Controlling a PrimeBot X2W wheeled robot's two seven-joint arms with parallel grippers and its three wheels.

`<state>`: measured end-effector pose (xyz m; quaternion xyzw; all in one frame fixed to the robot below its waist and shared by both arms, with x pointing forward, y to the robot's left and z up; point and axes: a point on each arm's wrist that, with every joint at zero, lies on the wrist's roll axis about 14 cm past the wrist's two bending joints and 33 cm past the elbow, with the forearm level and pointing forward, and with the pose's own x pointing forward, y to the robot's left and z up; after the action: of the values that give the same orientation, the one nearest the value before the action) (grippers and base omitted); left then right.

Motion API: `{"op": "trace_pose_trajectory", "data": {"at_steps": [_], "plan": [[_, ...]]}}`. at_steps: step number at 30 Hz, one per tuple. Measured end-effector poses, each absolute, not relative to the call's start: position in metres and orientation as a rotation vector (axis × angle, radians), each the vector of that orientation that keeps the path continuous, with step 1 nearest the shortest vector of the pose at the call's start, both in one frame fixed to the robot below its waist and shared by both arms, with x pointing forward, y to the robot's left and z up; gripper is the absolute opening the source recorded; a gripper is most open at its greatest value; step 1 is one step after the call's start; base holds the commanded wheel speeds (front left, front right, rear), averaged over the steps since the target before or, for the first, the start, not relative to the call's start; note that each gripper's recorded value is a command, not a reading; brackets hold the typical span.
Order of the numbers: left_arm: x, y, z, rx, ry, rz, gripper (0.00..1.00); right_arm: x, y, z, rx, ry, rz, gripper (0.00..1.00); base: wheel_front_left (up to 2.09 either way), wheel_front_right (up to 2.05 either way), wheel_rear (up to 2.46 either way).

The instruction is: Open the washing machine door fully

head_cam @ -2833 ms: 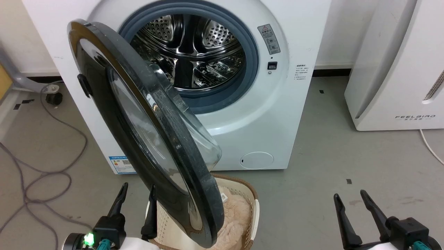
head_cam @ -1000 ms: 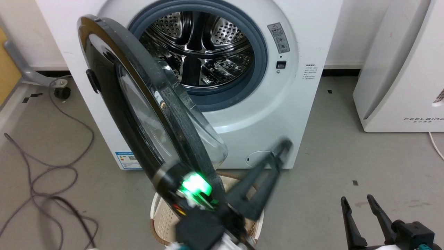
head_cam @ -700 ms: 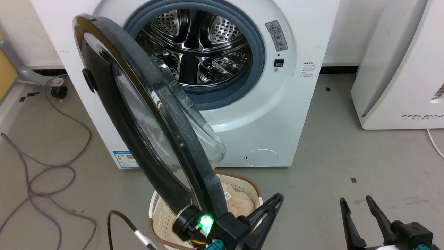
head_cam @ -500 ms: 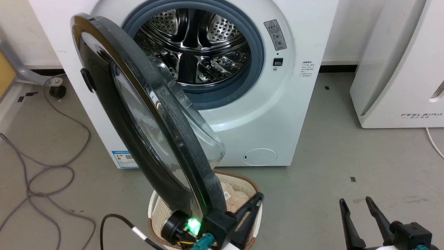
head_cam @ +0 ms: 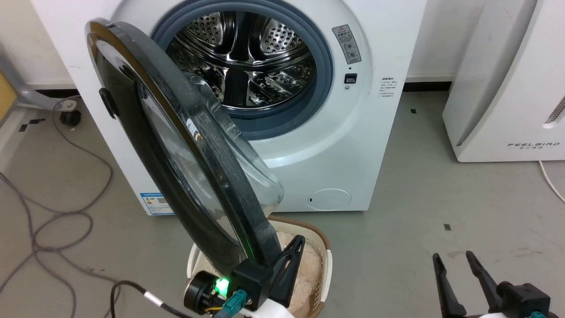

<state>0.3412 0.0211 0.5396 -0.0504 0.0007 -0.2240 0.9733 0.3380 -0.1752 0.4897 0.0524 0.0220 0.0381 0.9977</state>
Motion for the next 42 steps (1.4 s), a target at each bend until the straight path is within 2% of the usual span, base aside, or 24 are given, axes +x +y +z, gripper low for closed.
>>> {"op": "trace_pose_trajectory", "data": {"at_steps": [8, 17, 31, 42], "plan": [[0.33, 0.044, 0.535, -0.143, 0.016, -0.362, 0.0, 0.345, -0.164, 0.49, 0.109, 0.046, 0.114, 1.0, 0.0, 0.0, 0.0], [0.31, 0.094, 0.532, -0.159, 0.017, -0.18, 0.0, 0.362, -0.135, 0.489, 0.106, 0.055, 0.206, 1.0, 0.0, 0.0, 0.0], [0.273, 0.224, 0.529, -0.087, -0.026, 0.278, 0.0, 0.388, -0.075, 0.487, 0.1, 0.068, 0.381, 1.0, 0.0, 0.0, 0.0], [0.261, 0.308, 0.519, -0.044, -0.05, 0.477, 0.0, 0.388, -0.068, 0.484, 0.099, 0.084, 0.401, 1.0, 0.0, 0.0, 0.0]]}}
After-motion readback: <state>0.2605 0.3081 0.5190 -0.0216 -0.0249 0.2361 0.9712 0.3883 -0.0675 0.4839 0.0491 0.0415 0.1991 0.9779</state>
